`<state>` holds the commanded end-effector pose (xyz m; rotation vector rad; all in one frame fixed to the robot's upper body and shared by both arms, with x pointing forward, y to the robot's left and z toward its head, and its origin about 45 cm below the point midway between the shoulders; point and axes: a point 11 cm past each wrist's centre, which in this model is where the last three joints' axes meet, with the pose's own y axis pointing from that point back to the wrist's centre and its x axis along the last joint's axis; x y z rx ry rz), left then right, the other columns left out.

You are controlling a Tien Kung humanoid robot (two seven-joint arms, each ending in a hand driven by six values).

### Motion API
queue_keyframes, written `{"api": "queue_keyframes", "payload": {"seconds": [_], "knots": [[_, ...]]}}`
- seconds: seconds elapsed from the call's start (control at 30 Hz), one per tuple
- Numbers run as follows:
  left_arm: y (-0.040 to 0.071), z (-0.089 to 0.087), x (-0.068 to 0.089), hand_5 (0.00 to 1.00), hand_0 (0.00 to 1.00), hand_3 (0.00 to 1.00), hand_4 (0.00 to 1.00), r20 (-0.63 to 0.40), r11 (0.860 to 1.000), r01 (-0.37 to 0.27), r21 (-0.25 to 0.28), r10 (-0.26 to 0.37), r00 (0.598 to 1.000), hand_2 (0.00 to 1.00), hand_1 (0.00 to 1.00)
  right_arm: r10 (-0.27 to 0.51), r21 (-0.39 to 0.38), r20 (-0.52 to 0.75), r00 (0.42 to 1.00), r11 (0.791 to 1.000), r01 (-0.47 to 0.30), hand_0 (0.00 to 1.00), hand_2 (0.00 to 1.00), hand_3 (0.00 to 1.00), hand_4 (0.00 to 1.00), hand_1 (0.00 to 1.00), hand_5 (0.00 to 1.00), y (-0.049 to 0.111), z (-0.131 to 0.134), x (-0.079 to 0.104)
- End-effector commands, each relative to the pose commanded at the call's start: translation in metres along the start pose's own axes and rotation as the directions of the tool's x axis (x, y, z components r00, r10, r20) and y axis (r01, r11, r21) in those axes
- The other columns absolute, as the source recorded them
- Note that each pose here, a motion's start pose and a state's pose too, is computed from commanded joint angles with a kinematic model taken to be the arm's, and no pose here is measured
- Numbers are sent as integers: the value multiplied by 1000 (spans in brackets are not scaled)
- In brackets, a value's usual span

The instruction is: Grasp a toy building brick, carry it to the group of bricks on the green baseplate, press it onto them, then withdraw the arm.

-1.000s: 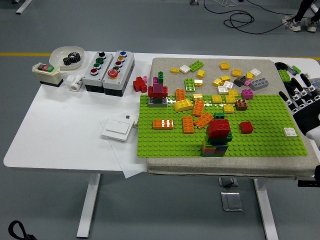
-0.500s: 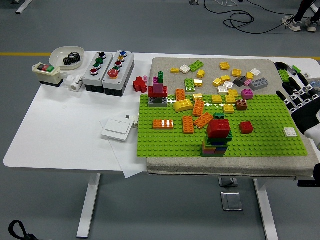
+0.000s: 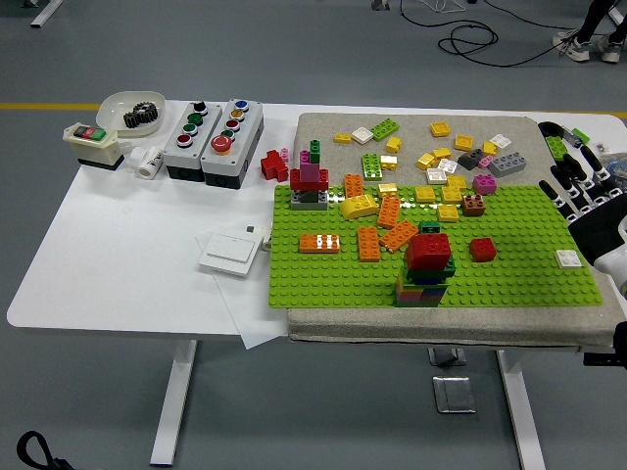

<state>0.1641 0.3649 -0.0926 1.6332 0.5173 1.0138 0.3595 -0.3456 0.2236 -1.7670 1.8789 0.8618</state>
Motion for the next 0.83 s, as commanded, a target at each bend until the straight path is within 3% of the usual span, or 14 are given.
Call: {"api": "queue_keyframes", "payload": {"seconds": [0.83], "knots": [[0, -2, -2, 662, 667, 587, 671, 9, 1000, 4, 4, -4, 1000, 710, 698, 1, -23, 22, 1000, 1000, -1, 675, 712, 714, 998, 610, 792, 1, 6, 2]]}}
